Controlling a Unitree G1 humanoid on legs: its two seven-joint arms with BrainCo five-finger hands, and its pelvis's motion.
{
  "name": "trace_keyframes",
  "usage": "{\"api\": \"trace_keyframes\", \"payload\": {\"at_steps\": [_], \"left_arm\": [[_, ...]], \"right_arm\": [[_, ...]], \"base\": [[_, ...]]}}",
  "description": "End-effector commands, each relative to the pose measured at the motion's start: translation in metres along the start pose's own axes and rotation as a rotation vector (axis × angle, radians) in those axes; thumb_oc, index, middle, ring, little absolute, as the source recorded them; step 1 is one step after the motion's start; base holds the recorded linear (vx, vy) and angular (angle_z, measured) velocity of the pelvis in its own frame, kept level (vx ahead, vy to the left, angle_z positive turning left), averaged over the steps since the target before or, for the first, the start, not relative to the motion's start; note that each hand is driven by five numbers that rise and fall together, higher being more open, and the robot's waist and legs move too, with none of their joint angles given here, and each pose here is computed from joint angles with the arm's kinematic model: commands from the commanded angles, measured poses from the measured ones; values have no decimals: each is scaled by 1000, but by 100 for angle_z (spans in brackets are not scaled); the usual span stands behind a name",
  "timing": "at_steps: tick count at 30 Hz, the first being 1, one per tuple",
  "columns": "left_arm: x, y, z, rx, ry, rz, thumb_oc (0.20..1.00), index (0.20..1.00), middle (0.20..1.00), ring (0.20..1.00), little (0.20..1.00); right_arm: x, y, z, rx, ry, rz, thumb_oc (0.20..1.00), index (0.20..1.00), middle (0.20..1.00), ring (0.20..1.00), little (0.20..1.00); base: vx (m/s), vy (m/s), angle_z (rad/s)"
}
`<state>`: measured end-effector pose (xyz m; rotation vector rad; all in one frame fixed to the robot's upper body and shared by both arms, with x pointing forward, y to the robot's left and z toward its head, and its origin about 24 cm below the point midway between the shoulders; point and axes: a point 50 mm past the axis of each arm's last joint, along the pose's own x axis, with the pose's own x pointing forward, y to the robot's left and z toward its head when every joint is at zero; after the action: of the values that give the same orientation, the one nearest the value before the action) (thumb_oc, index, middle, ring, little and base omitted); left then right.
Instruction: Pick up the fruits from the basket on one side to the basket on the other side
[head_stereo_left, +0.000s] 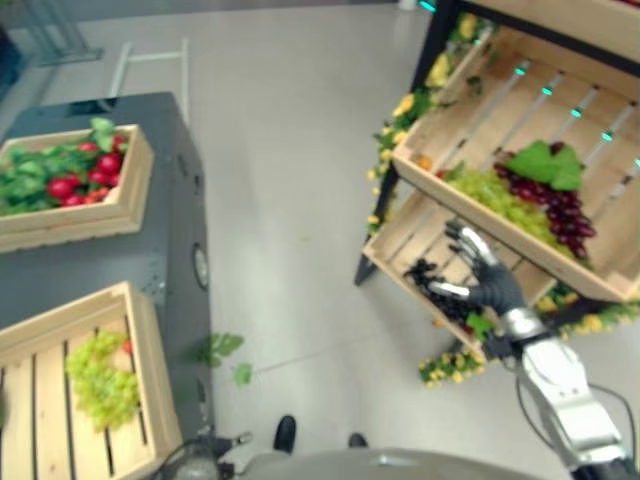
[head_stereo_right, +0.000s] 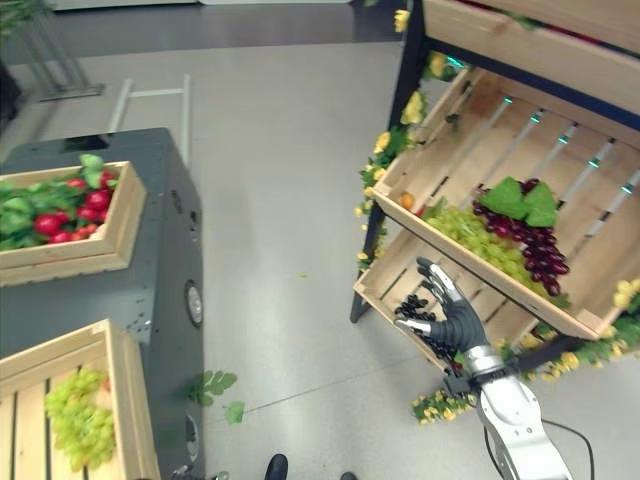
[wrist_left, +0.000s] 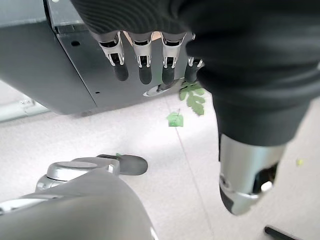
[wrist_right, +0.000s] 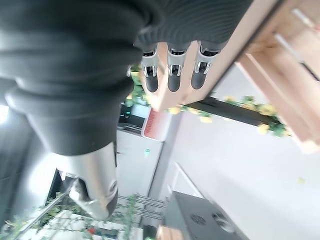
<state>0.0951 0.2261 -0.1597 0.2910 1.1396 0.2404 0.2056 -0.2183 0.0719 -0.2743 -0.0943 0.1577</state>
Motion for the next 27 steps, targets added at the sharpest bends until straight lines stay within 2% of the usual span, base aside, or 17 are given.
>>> {"api": "trace_keyframes", "payload": {"at_steps": [1,6,22,27], "left_arm": [[-2,-9,-9,9,32,-8,1000,1000,1000,1000,1000],[-4,-16,-12,0,42,-28,1000,1000,1000,1000,1000],[-10,-34,-19,-5,56,-92,1000,1000,1000,1000,1000],[-10,-38,-14,-23,42,-95,1000,1000,1000,1000,1000]], "right_arm": [[-1,-9,28,-2,-150,-52,1000,1000,1000,1000,1000],[-2,-10,18,-29,-107,-58,1000,1000,1000,1000,1000],[-23,-16,-59,-95,248,-118,1000,1000,1000,1000,1000],[-22,-17,-67,-157,284,-112,1000,1000,1000,1000,1000]], "base": [[15,-135,32],[-15,-124,27],[-57,-100,35],[-114,-27,24]]}}
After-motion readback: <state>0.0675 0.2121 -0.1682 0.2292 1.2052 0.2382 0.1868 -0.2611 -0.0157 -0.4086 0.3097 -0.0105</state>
